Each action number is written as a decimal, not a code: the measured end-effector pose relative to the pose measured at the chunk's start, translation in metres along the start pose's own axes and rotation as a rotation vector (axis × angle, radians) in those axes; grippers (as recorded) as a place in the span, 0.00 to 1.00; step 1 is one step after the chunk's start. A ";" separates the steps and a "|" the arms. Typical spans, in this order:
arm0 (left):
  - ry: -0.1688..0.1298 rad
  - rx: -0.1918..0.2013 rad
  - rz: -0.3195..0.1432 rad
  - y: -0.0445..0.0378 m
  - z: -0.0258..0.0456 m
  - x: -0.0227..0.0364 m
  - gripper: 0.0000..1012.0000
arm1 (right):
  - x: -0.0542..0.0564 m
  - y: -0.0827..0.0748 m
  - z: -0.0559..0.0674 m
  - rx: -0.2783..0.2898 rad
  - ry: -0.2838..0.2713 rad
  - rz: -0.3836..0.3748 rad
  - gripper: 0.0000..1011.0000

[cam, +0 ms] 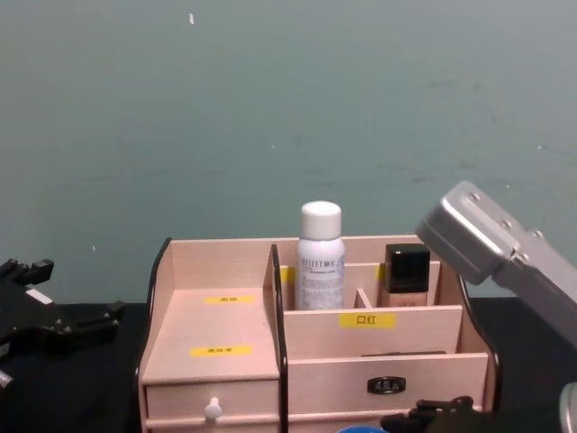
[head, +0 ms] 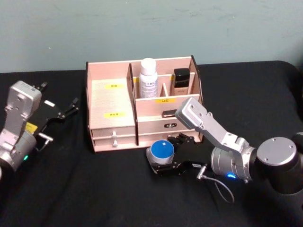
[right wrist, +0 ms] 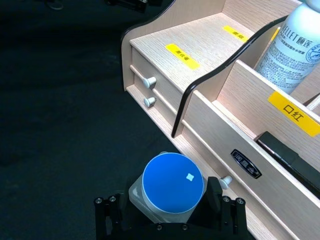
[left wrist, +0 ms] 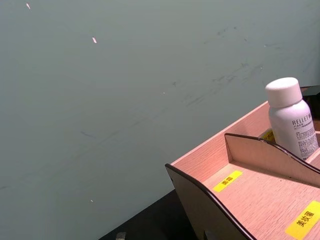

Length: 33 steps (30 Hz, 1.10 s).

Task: Pick up the facial cleanser and watermelon frost from the table and place them into the tiered storage box.

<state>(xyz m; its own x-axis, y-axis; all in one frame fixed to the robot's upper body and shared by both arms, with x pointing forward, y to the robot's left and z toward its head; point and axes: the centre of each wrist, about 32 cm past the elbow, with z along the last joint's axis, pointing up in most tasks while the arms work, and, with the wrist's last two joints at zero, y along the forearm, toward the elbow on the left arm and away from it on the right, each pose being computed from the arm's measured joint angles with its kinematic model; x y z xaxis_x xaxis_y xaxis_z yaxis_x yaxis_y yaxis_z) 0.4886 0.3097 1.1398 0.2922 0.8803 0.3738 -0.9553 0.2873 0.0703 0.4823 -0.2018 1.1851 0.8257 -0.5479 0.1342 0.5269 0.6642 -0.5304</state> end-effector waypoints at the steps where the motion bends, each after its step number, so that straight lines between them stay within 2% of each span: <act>1: 0.000 0.000 0.000 0.0000 0.0000 0.0000 1.00 | 0.000 0.001 0.000 0.000 -0.004 0.000 0.99; 12: 0.000 0.000 0.000 0.0000 0.0000 0.0000 1.00 | 0.000 0.003 0.000 -0.001 -0.013 0.001 0.99; 16: 0.000 0.000 0.000 0.0000 0.0000 0.0000 1.00 | 0.000 0.003 0.000 0.000 -0.012 0.002 0.90; 20: 0.000 0.000 0.000 0.0000 0.0000 0.0000 1.00 | 0.000 0.002 0.000 0.001 -0.011 0.001 0.86; 33: 0.000 0.000 0.000 0.0000 0.0000 0.0000 1.00 | 0.000 0.002 0.000 0.000 -0.009 0.001 0.79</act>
<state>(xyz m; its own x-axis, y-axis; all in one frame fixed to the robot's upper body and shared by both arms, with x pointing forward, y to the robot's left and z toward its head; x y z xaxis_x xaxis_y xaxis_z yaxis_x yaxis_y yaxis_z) 0.4886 0.3097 1.1398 0.2923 0.8803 0.3737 -0.9553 0.2873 0.0703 0.4833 -0.2004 1.1841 0.8279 -0.5427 0.1413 0.5262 0.6645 -0.5306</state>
